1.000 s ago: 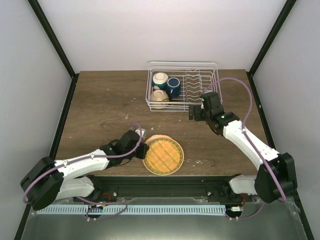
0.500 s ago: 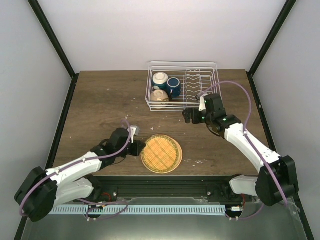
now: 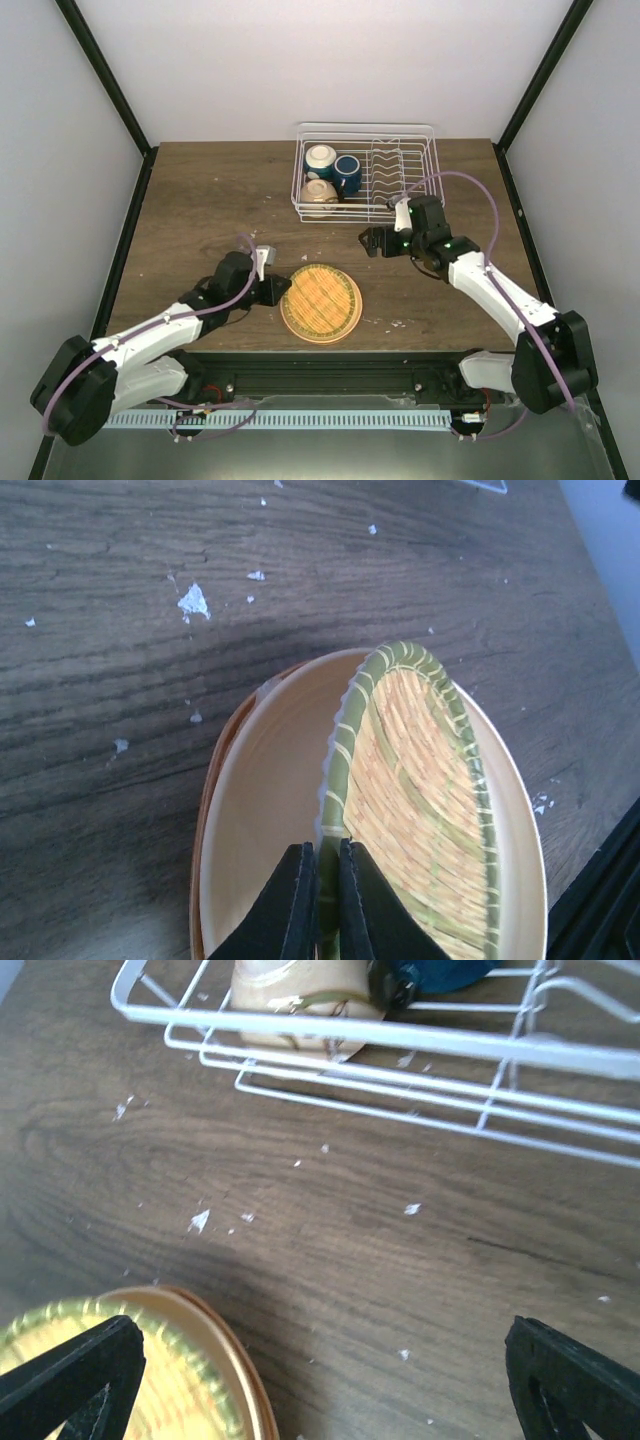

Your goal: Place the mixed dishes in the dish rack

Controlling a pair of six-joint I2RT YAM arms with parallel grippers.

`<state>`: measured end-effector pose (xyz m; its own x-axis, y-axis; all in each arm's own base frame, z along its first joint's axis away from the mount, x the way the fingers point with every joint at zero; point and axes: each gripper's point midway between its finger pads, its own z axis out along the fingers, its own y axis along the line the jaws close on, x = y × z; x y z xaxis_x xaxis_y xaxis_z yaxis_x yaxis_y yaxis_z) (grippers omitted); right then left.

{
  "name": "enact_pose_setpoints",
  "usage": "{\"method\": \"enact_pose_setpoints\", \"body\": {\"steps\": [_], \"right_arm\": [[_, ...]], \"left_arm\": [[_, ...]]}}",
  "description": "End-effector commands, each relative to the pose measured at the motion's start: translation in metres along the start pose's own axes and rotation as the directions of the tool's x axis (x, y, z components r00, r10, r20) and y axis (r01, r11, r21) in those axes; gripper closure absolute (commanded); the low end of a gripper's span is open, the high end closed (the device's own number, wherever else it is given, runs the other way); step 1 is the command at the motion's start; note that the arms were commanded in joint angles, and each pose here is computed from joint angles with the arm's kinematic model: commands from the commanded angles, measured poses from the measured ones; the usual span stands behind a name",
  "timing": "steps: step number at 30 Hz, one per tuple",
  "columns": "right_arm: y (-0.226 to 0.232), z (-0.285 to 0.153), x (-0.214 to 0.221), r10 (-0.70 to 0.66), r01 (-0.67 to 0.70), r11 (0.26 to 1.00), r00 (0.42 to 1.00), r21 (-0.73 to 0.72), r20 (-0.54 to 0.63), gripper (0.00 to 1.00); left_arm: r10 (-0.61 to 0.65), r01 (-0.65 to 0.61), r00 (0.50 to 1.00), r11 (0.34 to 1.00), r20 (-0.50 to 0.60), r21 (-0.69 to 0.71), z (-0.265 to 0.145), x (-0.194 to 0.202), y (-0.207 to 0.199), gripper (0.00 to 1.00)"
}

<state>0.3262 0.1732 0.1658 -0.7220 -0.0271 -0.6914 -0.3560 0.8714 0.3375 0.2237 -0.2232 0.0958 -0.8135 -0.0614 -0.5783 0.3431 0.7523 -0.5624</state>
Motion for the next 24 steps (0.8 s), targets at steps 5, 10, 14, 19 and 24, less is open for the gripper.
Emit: {"method": "enact_pose_setpoints", "body": {"steps": [5,10,14,19,24], "right_arm": [[0.036,-0.010,0.018,-0.060,0.063,0.968,0.998,-0.244,0.021,0.00],[0.048,-0.006,0.034,-0.102,0.101,0.933,0.995,-0.347,0.016,0.00],[0.055,0.002,0.048,-0.129,0.128,0.900,0.991,-0.417,0.026,0.00],[0.059,0.013,0.055,-0.177,0.177,0.882,0.983,-0.436,0.041,0.00],[0.061,0.027,0.065,-0.227,0.233,0.857,0.971,-0.460,0.070,0.00]], "left_arm": [[-0.032,0.019,0.996,0.987,0.082,0.159,-0.008,-0.022,-0.015,1.00],[-0.009,-0.007,0.996,0.982,0.086,0.187,-0.008,-0.025,-0.022,1.00],[-0.003,-0.013,0.997,0.981,0.082,0.196,-0.006,-0.026,-0.024,1.00],[0.003,-0.018,0.997,0.980,0.077,0.199,-0.005,-0.025,-0.024,1.00],[0.006,-0.020,0.997,0.980,0.073,0.196,-0.004,-0.024,-0.023,1.00]]}}
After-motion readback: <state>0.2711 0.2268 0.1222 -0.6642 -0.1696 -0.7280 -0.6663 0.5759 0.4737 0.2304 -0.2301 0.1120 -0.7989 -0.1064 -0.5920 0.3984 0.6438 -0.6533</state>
